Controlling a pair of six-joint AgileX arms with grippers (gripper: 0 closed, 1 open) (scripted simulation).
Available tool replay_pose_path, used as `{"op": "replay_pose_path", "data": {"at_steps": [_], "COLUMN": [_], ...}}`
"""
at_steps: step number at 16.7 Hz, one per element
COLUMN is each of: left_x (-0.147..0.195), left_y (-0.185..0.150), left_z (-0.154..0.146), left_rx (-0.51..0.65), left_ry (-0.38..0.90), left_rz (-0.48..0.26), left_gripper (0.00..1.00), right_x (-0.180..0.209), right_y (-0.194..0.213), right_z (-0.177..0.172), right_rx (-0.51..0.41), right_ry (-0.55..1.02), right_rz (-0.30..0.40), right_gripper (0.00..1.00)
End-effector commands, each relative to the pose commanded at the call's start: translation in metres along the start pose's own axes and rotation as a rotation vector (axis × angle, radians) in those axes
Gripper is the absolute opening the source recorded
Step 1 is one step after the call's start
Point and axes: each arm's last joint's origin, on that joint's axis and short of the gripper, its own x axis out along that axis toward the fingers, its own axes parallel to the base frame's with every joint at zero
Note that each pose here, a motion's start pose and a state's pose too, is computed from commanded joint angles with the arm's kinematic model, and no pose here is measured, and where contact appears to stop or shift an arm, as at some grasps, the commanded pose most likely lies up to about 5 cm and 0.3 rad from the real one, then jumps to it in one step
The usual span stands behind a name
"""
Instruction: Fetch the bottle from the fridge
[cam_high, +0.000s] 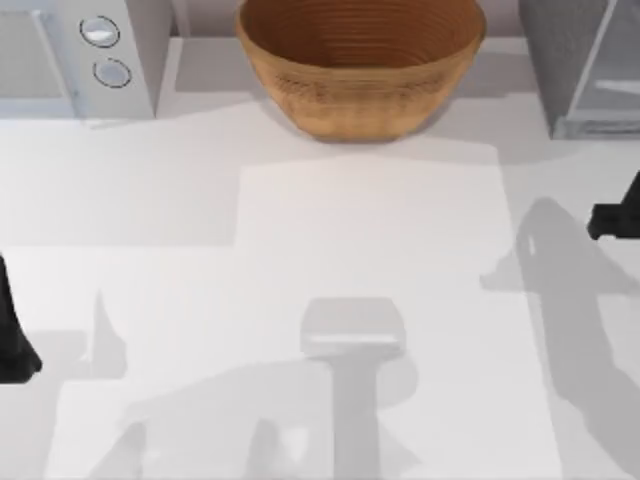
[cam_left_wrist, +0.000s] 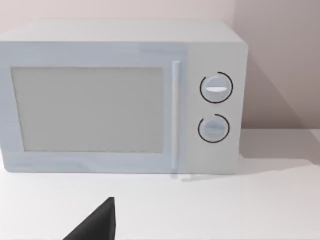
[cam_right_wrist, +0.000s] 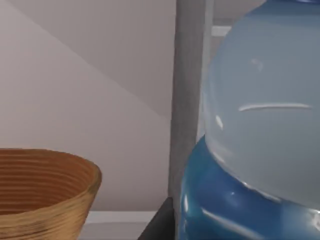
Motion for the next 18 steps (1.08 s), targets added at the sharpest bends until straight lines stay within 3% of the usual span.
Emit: {"op": "replay_pose_path", "data": {"at_steps": [5,10,14,18], "left_x": [0.000,0.000,0.000,0.000], "left_y": [0.000,0.000,0.000,0.000], "left_z": [0.000,0.000,0.000,0.000], "left_rx": [0.000,0.000,0.000,0.000], "left_ry": [0.000,0.000,0.000,0.000], "left_rz": [0.000,0.000,0.000,0.000], "left_gripper": [1.00,1.00,1.00,1.00], "right_x": [-0.003,-0.053,-0.087,-0.091], "right_y": [0.100,0.182,0.212,0.215], "right_z": [-0.034,-0.081,-0.101,-0.103], "right_rx": [-0.036,-0.028,0.012,0.019], "right_ry": [0.075,0.087,0.080,0.079], "right_rz": [0.012,0.041,0.058,0.061], "right_gripper": [0.00,0.00,0.00,0.00]}}
